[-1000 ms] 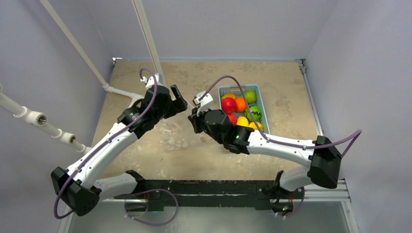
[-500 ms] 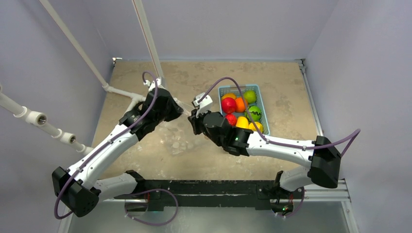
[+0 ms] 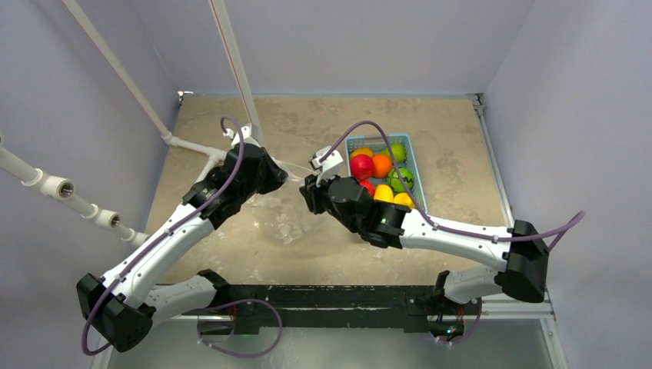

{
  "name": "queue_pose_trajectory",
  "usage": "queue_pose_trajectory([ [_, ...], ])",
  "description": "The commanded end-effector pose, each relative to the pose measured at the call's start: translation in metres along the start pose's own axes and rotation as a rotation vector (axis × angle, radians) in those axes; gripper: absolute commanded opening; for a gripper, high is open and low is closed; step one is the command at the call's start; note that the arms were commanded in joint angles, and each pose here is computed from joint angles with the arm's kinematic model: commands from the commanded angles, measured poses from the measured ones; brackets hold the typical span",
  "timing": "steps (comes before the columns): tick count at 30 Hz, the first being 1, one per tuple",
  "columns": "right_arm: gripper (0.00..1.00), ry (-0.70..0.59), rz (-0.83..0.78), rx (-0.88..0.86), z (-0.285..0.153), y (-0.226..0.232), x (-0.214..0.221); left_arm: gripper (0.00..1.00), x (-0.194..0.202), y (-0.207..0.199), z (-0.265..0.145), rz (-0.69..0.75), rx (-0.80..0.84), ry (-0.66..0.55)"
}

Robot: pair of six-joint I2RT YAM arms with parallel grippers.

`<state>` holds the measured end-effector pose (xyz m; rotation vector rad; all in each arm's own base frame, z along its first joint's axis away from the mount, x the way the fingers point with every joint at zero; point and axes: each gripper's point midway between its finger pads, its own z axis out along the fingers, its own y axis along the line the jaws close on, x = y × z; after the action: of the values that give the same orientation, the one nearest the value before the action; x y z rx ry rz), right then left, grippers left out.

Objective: Place the food in the zip-top bag and seal the zipper

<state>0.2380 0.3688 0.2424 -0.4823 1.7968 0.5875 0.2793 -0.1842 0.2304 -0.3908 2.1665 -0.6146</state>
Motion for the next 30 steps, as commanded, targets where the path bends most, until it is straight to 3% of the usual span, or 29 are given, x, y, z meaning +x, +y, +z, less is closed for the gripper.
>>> queue_pose_trajectory([
  [1,0.32,-0.047,0.040,-0.003,-0.016,0.001,-0.033,0.00,-0.011,-0.009,-0.006,0.036,0.063,-0.039],
  [12,0.49,-0.018,0.029,-0.051,-0.037,0.006,-0.052,0.00,-0.004,-0.023,-0.016,0.142,0.191,-0.019],
  [30,0.59,0.054,0.003,-0.118,-0.047,-0.004,-0.060,0.00,-0.001,-0.049,-0.056,0.396,0.411,-0.001],
])
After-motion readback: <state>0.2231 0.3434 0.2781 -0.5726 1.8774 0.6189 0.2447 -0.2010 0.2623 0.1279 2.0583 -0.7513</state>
